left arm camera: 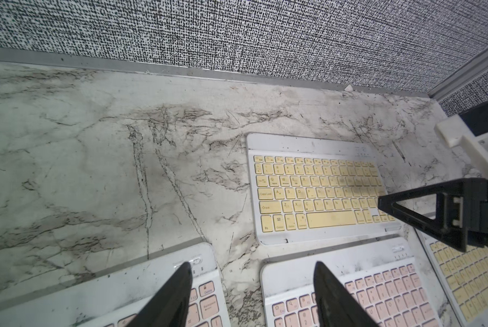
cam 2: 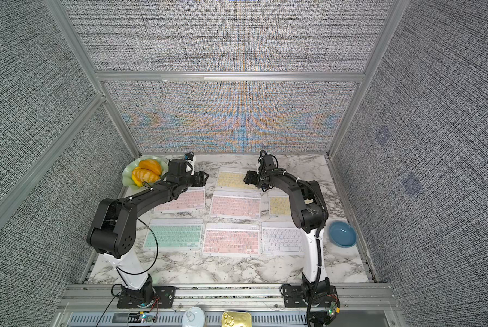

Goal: Stack the numeric keypads
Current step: Move the numeric keypad to the center of the board.

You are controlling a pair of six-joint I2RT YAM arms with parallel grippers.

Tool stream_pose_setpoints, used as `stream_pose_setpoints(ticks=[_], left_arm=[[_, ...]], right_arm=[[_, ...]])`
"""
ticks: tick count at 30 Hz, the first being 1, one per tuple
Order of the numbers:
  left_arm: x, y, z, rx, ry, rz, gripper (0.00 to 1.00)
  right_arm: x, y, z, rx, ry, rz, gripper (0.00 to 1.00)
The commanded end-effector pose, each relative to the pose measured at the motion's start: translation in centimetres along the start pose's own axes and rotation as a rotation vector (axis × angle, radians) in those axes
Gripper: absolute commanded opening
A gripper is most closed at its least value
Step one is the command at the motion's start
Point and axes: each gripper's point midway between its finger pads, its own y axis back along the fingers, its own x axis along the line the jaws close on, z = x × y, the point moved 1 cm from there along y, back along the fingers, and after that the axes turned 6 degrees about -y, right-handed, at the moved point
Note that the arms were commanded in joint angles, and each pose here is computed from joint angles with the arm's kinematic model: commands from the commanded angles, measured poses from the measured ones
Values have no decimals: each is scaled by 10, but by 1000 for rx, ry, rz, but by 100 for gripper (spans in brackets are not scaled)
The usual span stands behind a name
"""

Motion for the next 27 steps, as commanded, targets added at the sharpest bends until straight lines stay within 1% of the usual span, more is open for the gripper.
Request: stream_pose_setpoints(ticks=[1,11,15,23,27], left_arm=[[-3,0,3,-11,-7,-13,68],[-1,2,0,10,-15,1,69],[-2,4,2,10,-15,2,68],[-3,11,5,-5,-13,1,68],[-6,17,5,-12,-9,-4,69]], right_arm=[[1,-5,1,1,-25,8,82],[-1,-23,17,-8,-17,-16,82],[-1,-26,21,-9,-8,-25,82],[5,-9,28,-46,22,-30,82],[4,8,21,-74,6,-39,82]])
